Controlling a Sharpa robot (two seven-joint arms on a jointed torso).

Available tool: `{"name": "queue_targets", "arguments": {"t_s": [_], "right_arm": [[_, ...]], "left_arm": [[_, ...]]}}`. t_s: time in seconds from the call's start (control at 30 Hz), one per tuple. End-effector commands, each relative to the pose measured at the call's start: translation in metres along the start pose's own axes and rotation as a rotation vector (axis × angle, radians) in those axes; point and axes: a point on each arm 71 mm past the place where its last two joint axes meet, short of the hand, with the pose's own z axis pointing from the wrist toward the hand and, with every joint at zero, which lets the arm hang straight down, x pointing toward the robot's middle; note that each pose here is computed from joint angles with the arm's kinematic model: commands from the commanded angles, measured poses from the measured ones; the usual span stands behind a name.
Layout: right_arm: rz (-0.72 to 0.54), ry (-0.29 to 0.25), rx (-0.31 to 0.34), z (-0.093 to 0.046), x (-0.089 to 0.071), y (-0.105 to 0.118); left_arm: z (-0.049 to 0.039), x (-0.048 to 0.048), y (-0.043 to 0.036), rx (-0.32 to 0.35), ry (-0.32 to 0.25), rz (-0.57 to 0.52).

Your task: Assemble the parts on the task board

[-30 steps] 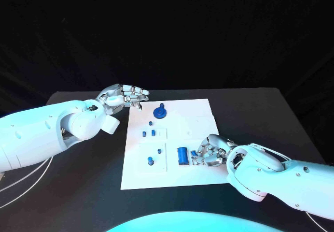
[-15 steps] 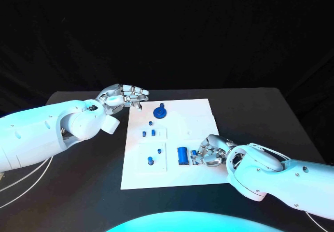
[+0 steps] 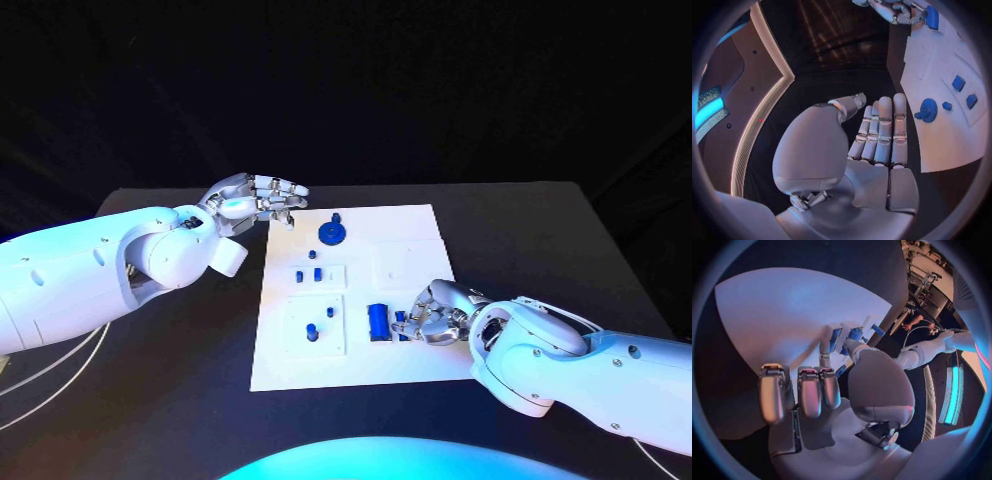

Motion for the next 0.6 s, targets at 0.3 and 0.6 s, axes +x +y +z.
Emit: {"name": "queue_targets", "arguments": {"t_s": [0.3,0.6], "right_arm": [[-0.004,-0.016,-0.035,-0.004,-0.004,-0.004],[-0.015,0.004,-0.059,-0.003,-0.007,-0.010]], "left_arm": [[0.0002,0.0011,-0.0007,0.006,0.012,-0.011],[0.0006,0.0006,-0.0006,0.006,0.010,-0.011]]}}
